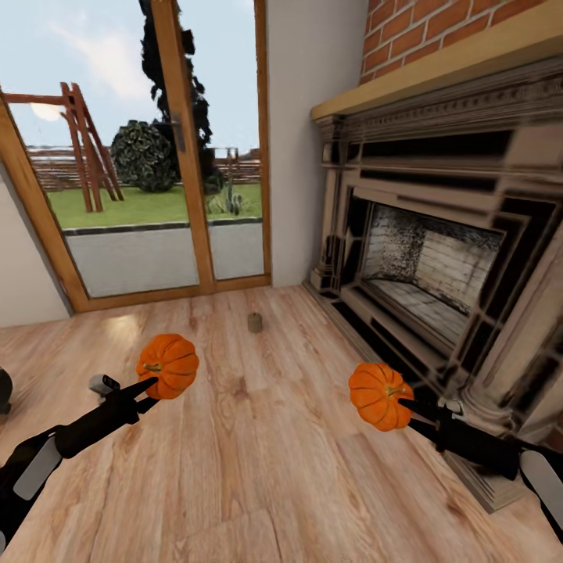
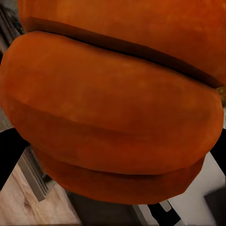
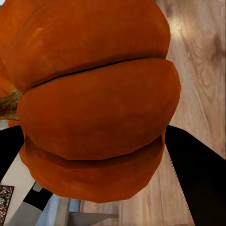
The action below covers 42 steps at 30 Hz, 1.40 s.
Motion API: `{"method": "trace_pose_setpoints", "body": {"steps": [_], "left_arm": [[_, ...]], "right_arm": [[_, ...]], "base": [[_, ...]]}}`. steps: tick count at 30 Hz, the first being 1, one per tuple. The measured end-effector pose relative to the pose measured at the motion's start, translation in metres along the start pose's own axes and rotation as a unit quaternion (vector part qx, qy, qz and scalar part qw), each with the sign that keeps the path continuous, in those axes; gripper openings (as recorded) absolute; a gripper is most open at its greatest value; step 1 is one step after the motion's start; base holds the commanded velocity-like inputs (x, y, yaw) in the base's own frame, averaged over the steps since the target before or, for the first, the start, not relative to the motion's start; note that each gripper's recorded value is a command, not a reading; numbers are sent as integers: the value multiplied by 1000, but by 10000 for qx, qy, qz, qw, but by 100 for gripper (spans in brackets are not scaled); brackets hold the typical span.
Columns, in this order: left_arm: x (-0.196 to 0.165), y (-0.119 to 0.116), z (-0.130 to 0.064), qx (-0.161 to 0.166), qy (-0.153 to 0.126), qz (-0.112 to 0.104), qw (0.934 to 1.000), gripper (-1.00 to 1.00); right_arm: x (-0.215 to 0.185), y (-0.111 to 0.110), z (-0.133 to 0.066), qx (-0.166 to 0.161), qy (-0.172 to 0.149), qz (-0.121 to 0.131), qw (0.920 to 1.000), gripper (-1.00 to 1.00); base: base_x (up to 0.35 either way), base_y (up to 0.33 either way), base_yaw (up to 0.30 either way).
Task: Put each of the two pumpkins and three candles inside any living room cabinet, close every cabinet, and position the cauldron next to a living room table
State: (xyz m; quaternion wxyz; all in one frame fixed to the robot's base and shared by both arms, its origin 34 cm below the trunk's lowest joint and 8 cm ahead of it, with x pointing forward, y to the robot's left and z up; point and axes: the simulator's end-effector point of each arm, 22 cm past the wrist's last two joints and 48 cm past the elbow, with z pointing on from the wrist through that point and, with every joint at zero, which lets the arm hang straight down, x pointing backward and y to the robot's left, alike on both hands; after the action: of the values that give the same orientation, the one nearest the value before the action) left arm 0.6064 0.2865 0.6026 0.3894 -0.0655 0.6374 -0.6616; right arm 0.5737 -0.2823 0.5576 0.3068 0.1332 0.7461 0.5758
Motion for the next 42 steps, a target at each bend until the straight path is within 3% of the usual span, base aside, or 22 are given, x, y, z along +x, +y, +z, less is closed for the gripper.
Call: {"method": "trace_pose_setpoints", "body": {"steps": [29, 42], "left_arm": [[-4, -16, 1, 93, -11, 134, 9999, -100], [-7, -24, 1, 137, -27, 193, 9997, -100]], "right_arm": [[-2, 3, -6, 12, -68, -18, 10000, -100], [-4, 12, -8, -90, -108, -4, 9999, -100]], "base": [[-317, -109, -227], [-32, -26, -227]]}}
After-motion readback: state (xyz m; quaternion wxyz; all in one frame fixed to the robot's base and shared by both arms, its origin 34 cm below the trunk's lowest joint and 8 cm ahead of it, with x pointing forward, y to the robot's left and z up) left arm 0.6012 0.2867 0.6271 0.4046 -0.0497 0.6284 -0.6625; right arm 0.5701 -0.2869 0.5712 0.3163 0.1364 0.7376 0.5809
